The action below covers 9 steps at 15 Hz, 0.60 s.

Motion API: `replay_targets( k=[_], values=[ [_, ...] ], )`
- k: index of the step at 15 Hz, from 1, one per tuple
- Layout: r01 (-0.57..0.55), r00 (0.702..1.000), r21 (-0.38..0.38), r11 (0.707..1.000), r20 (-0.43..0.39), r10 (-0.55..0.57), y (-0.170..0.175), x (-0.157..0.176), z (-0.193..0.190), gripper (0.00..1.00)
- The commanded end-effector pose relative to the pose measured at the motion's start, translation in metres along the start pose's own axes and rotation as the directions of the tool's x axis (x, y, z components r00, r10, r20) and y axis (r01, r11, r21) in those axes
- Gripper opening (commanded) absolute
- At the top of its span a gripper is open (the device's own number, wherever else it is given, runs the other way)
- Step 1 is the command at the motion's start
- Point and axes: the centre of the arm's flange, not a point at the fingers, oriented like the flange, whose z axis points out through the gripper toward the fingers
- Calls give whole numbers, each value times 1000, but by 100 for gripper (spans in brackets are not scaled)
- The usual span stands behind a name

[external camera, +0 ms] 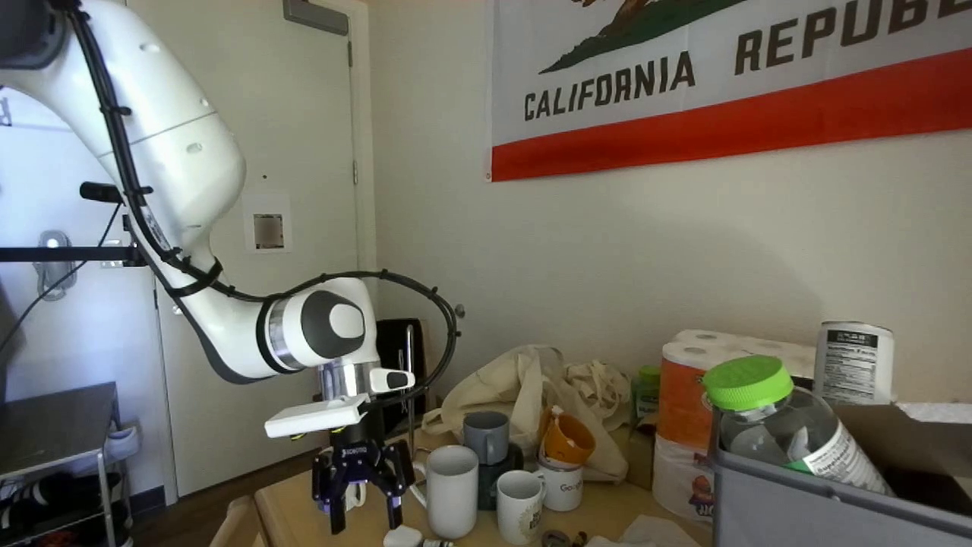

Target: Put the black wallet in the white bag

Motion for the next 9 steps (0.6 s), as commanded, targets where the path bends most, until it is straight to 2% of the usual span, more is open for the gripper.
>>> replay_targets(
  k=[1,9],
  values=[
    [56,998,-36,998,3,-56,-9,2,33,100],
    [123,991,-66,990,-41,-126,-26,26,78,100]
  ],
)
